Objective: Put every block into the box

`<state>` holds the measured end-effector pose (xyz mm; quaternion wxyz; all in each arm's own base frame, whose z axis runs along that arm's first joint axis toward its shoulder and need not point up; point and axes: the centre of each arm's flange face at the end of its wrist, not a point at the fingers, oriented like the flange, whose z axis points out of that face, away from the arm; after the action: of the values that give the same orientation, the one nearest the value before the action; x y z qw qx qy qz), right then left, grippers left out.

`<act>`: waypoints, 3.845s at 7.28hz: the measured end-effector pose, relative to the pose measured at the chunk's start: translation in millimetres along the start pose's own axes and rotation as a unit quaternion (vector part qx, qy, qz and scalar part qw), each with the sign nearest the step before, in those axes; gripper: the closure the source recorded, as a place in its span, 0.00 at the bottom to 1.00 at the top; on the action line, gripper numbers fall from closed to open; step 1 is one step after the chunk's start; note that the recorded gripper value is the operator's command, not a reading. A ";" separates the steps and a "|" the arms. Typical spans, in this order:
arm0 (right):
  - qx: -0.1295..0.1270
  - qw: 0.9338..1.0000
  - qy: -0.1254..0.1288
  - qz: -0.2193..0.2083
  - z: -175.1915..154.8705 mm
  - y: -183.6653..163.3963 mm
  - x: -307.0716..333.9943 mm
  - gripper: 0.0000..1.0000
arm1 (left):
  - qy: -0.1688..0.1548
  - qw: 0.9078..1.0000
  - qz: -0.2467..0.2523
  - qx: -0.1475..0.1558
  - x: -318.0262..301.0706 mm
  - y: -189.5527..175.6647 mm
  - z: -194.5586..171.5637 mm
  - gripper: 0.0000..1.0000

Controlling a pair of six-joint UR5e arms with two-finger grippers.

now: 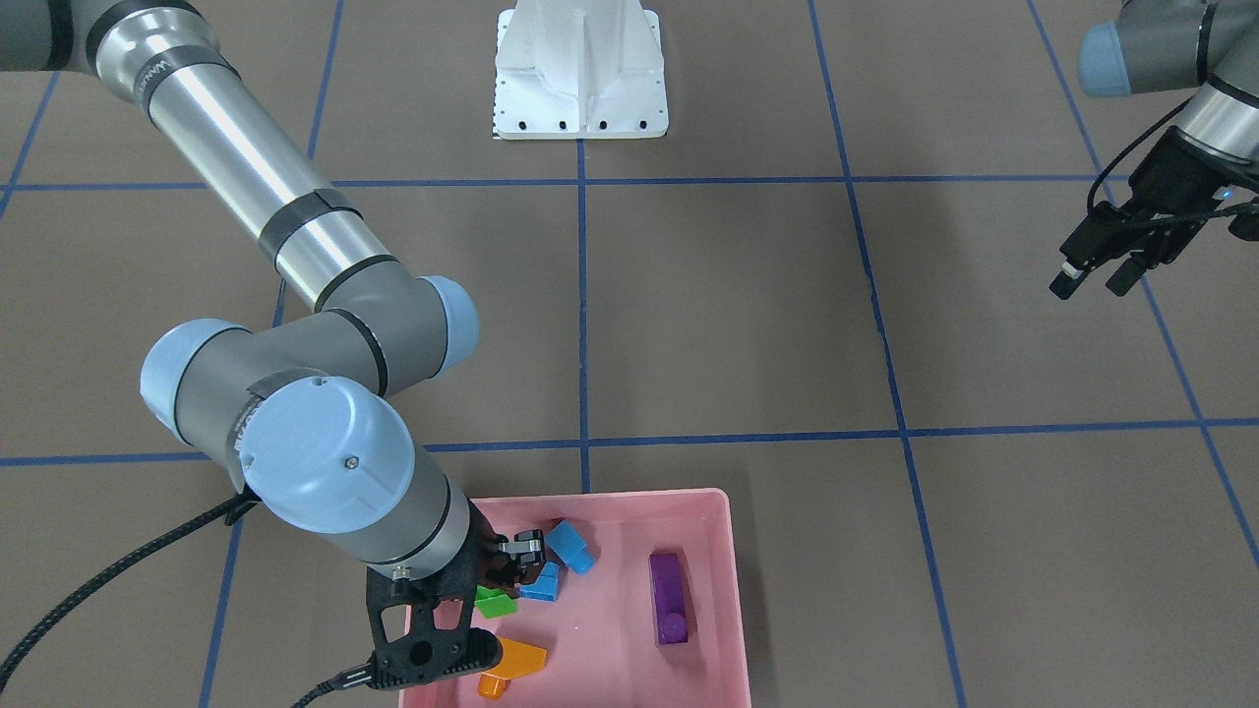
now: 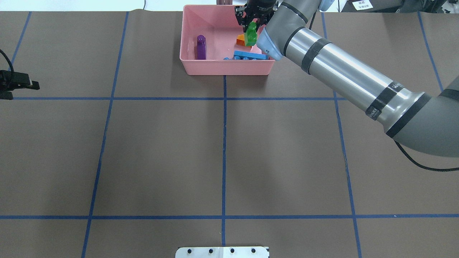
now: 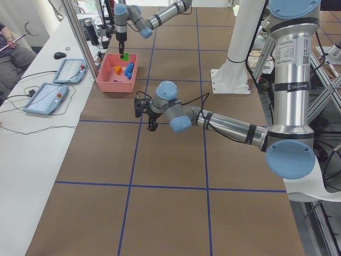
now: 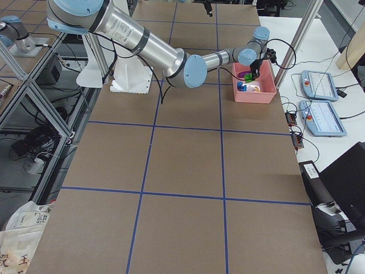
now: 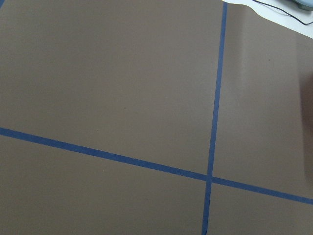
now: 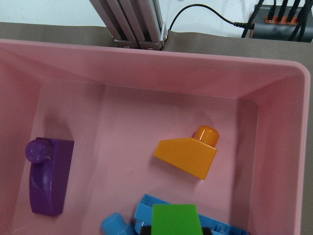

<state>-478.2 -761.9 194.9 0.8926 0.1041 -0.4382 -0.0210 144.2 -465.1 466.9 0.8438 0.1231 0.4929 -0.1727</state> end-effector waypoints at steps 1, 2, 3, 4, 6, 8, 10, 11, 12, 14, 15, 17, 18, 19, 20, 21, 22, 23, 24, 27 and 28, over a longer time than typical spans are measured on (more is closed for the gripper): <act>0.004 1.000 0.002 0.001 3.5 1.1 -1.8 0.00 | -0.002 1.000 -0.001 0.001 -1.6 0.5 0.3 0.00; 0.007 1.000 0.002 0.002 2.1 -0.2 -3.4 0.00 | -0.005 1.000 -0.002 0.001 -3.8 0.7 2.6 0.00; 0.011 1.000 0.001 0.004 -4.2 -4.7 -4.4 0.00 | -0.009 1.000 -0.005 0.000 -7.4 0.7 6.1 0.00; 0.018 1.000 0.000 0.009 -18.6 -14.0 -3.6 0.00 | -0.012 1.000 -0.006 0.000 -9.6 0.2 8.1 0.00; 0.015 1.000 0.012 0.019 -71.5 -25.6 11.2 0.00 | -0.017 1.000 0.012 0.003 -18.9 -5.2 3.0 0.00; -0.006 0.999 0.047 -0.008 -125.3 -4.3 72.2 0.00 | -0.064 0.992 0.110 -0.001 -67.3 -14.4 -17.0 0.00; -0.030 0.997 0.064 -0.036 -148.6 44.6 193.1 0.00 | -0.139 0.969 0.200 -0.033 -119.2 -41.6 -45.8 0.00; -0.043 0.996 0.066 -0.032 -146.8 73.6 249.5 0.00 | -0.161 0.957 0.234 -0.060 -134.5 -50.5 -53.0 0.00; -0.056 0.996 0.074 -0.016 -140.0 103.6 301.2 0.00 | -0.173 0.948 0.254 -0.084 -146.9 -52.5 -54.3 0.00; -0.070 0.993 0.097 0.021 -137.3 151.6 385.3 0.00 | -0.181 0.943 0.258 -0.105 -163.4 -51.9 -49.4 0.00; -0.068 0.992 0.100 0.028 -153.3 170.9 425.3 0.00 | -0.178 0.944 0.253 -0.115 -170.2 -52.9 -43.2 0.00; -0.080 0.994 0.057 0.048 -181.7 221.5 507.6 0.00 | -0.162 0.948 0.237 -0.137 -181.8 -53.5 -29.8 0.00; -0.086 0.994 0.027 0.060 -191.5 251.1 545.0 0.00 | -0.160 0.949 0.230 -0.145 -184.5 -54.8 -25.7 0.00; -0.090 0.994 0.011 0.054 -195.2 277.8 574.1 0.00 | -0.159 0.950 0.223 -0.153 -184.3 -56.8 -23.0 0.00; -0.095 0.995 0.005 0.039 -196.5 302.3 597.4 0.00 | -0.153 0.951 0.214 -0.160 -183.3 -57.2 -21.6 0.00; -0.098 0.995 0.005 0.028 -196.8 320.3 612.5 0.00 | -0.146 0.954 0.204 -0.164 -183.1 -58.1 -23.2 0.00; -0.099 0.995 0.019 0.019 -198.8 330.5 621.1 0.00 | -0.145 0.956 0.192 -0.165 -182.1 -64.3 -28.2 0.00; -0.098 0.994 0.040 0.010 -203.6 334.0 623.9 0.00 | -0.148 0.958 0.181 -0.164 -177.4 -75.0 -34.7 0.00; -0.096 0.994 0.056 0.006 -207.4 334.9 624.2 0.00 | -0.150 0.959 0.177 -0.165 -174.5 -82.8 -40.3 0.00; -0.095 0.993 0.064 0.005 -210.1 334.8 623.4 0.00 | -0.149 0.952 0.210 -0.168 -196.9 -94.5 -56.6 0.00; -0.094 0.993 0.067 0.005 -210.3 334.7 623.7 0.00 | -0.151 0.953 0.203 -0.165 -210.7 -98.9 -62.5 0.00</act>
<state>52.9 -479.9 623.5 0.9258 0.0184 -0.3742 -0.0512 -41.6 -495.7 617.2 0.9341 0.0520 0.3464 0.0693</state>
